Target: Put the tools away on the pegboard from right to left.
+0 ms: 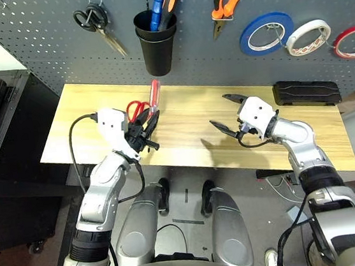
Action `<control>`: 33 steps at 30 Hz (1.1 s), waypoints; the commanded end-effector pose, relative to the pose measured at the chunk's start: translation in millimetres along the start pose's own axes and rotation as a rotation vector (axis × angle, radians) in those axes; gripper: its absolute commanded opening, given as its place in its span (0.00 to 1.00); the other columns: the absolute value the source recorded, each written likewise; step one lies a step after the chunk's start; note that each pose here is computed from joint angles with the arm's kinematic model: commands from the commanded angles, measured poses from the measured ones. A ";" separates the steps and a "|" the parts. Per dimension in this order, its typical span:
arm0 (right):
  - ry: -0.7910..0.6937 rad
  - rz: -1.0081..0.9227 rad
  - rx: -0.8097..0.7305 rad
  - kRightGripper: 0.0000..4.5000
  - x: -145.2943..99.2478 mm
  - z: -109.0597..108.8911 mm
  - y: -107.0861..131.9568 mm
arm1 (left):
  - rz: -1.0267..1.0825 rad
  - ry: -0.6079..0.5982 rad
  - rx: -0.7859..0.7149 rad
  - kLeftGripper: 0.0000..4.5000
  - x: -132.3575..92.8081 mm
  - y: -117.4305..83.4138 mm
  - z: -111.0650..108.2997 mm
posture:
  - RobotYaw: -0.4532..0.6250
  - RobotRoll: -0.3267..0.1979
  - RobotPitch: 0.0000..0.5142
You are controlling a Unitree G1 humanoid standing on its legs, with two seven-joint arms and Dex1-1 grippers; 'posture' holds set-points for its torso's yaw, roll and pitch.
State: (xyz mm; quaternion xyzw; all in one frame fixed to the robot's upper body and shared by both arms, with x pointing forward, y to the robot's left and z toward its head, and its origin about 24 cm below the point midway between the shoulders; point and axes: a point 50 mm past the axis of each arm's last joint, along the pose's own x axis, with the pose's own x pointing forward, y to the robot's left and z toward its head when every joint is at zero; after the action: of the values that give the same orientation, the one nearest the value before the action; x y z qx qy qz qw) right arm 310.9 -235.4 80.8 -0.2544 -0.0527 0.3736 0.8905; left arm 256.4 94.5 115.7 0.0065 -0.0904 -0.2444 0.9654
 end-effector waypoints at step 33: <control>-0.426 -0.054 0.236 1.00 -72.9 71.5 -47.1 | -0.082 -0.505 0.020 0.18 71.6 19.6 176.2 | 0.60 0.62 0.43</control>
State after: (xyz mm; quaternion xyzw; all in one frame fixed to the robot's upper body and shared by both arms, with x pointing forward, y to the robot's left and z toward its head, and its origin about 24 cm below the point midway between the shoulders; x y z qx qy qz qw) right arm 273.8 -277.7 168.5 -0.0637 -0.1986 0.4049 0.8903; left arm 296.3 85.3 298.7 -0.0405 -0.3199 -0.2677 0.9080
